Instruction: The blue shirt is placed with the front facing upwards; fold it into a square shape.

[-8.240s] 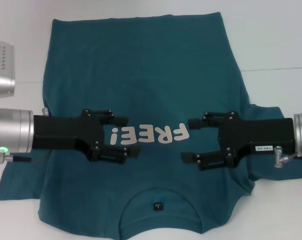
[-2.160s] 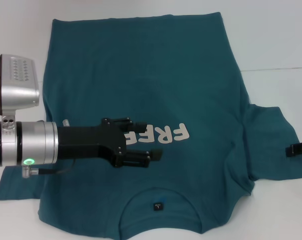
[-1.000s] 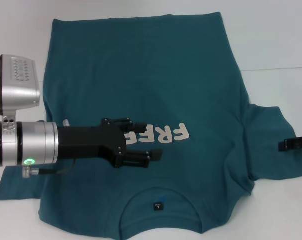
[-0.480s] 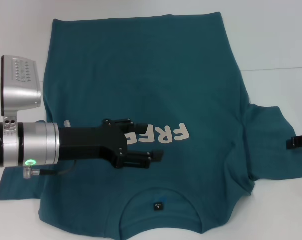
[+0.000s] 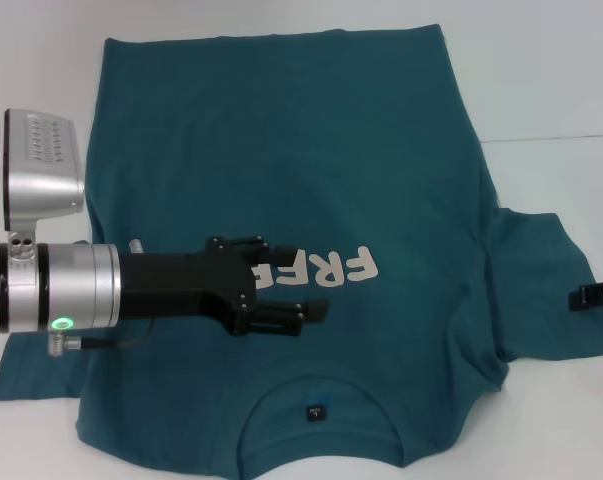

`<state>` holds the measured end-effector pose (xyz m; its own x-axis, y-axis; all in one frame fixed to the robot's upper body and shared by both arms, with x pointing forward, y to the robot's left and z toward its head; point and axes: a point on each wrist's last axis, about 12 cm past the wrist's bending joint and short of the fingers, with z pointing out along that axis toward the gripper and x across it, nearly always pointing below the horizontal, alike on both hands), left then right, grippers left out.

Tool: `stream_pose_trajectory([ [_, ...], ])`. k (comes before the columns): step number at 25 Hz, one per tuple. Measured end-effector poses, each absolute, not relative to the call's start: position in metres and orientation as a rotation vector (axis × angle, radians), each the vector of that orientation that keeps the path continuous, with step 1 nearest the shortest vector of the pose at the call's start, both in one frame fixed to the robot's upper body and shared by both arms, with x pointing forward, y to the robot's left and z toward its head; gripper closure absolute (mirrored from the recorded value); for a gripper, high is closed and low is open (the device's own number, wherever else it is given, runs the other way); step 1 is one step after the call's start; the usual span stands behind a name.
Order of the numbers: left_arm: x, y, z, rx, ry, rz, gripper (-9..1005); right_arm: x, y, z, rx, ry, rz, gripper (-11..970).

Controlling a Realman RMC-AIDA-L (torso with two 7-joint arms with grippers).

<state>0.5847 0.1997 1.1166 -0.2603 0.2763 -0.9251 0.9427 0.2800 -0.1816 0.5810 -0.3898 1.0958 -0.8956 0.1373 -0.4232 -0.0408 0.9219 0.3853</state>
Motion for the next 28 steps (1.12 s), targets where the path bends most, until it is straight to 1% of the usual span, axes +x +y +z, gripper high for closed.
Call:
stream_pose_trajectory([
  [28,0.586,0.199,1.118,1.122,1.718,-1.006,121,0.584,-0.379,1.090,0.072,2.622,0.569,64],
])
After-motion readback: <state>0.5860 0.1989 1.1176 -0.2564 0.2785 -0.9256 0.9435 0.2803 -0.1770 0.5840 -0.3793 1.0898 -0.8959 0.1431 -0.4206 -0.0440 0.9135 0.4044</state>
